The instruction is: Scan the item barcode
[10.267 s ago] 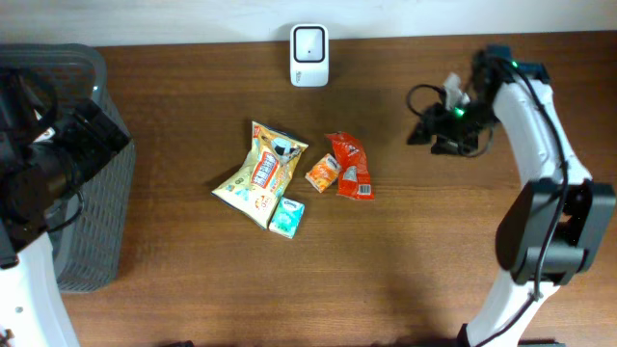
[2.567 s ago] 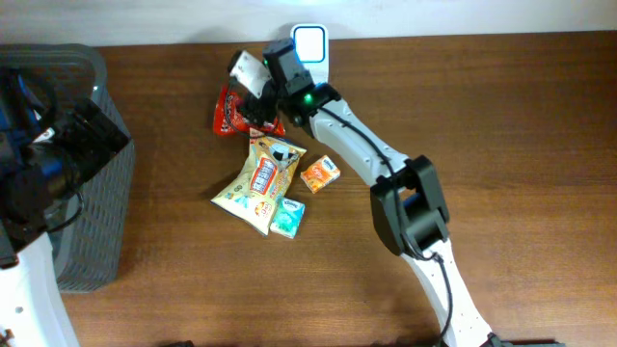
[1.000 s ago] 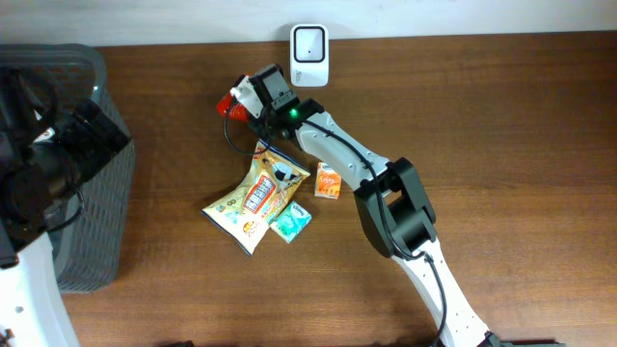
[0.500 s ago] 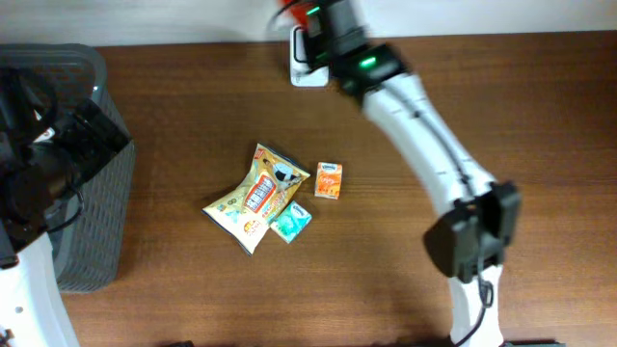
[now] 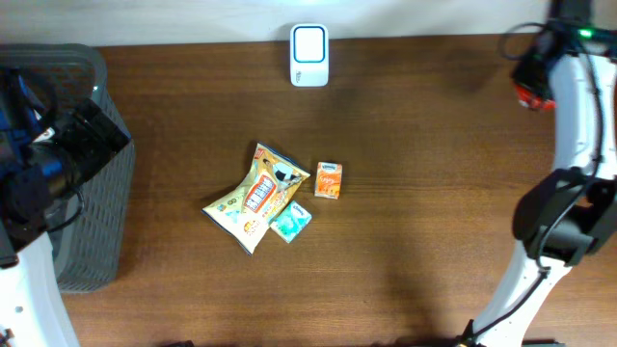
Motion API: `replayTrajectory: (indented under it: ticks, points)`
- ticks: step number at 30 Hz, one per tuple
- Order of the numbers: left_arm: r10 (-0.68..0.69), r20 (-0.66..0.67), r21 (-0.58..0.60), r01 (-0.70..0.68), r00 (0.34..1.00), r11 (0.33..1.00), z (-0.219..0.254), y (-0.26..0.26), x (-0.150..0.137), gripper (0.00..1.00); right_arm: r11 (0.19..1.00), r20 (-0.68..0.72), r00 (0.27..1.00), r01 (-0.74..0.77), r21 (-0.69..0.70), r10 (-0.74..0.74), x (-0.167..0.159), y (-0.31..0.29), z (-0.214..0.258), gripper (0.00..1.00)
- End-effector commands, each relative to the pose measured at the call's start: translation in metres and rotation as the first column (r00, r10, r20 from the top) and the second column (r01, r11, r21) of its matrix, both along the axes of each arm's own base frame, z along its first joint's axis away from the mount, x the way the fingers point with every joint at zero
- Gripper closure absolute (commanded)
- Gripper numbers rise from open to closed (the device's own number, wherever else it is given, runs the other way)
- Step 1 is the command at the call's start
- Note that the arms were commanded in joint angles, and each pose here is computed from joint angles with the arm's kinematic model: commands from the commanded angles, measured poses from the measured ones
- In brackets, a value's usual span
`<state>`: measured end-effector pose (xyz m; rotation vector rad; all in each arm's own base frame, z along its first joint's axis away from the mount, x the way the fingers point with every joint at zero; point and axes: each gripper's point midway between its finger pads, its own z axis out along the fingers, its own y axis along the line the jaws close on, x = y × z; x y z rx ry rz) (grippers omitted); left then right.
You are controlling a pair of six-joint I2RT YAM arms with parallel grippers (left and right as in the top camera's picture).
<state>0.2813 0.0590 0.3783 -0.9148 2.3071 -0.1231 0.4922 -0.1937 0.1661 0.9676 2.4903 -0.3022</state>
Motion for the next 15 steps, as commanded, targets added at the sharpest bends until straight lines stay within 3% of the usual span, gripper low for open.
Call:
replayTrajectory:
  ticks: [1, 11, 12, 14, 15]
  points:
    - [0.008, 0.004, -0.008, -0.008, 1.0, 1.0, 0.0, 0.0, 0.0, 0.01, 0.992, -0.052, 0.991, 0.126, 0.002, -0.126, -0.024, -0.055, -0.025, 0.96]
    - [0.008, 0.004, -0.008, -0.008, 1.0, 1.0, 0.0, 0.0, 0.0, 0.01, 0.924, -0.157, 0.912, 0.383, 0.0, -0.378, -0.103, -0.172, -0.083, 0.94]
    - [0.008, 0.004, -0.008, -0.008, 1.0, 1.0, 0.0, 0.0, 0.0, 0.01, 0.915, -0.16, 0.903, 0.403, 0.001, -0.398, -0.11, -0.181, -0.087, 0.88]
    - [0.009, 0.004, -0.008, -0.009, 1.0, 1.0, 0.0, 0.0, 0.0, 0.01, 0.9, -0.155, 0.89, 0.435, 0.009, -0.429, -0.123, -0.194, -0.088, 0.54]
    - [0.008, 0.004, -0.008, -0.008, 1.0, 1.0, 0.0, 0.0, 0.0, 0.01, 0.896, -0.155, 0.886, 0.445, 0.01, -0.438, -0.127, -0.198, -0.088, 0.33]
